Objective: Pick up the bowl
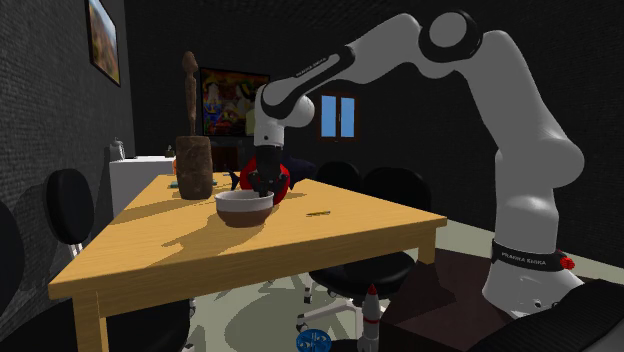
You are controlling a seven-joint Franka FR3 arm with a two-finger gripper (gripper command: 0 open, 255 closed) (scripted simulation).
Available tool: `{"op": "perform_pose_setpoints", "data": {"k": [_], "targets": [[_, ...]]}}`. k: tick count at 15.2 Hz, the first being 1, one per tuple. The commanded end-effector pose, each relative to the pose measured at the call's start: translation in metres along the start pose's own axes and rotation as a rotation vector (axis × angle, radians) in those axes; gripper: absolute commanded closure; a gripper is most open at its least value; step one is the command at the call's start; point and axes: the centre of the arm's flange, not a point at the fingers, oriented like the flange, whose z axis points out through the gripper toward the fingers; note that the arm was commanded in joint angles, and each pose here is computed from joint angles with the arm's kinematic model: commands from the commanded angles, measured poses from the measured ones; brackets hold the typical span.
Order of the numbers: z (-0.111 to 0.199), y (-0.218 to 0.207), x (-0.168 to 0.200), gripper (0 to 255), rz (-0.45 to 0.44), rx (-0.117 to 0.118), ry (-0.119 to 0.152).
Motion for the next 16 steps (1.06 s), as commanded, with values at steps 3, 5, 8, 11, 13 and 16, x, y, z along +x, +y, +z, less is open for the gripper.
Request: {"op": "perform_pose_setpoints", "data": {"k": [3,5,8,11,13,16], "targets": [[-0.018,-0.002,-0.002,255,0.0,0.0,0.0],[-0.029,-0.004,-0.003,255,0.0,0.0,0.0],[-0.044,-0.006,-0.006,255,0.0,0.0,0.0],[-0.06,-0.008,-0.008,255,0.0,0.0,0.0],[-0.07,-0.009,-0.009,255,0.0,0.0,0.0],[-0.076,-0.01,-0.01,255,0.0,0.0,0.0]]}}
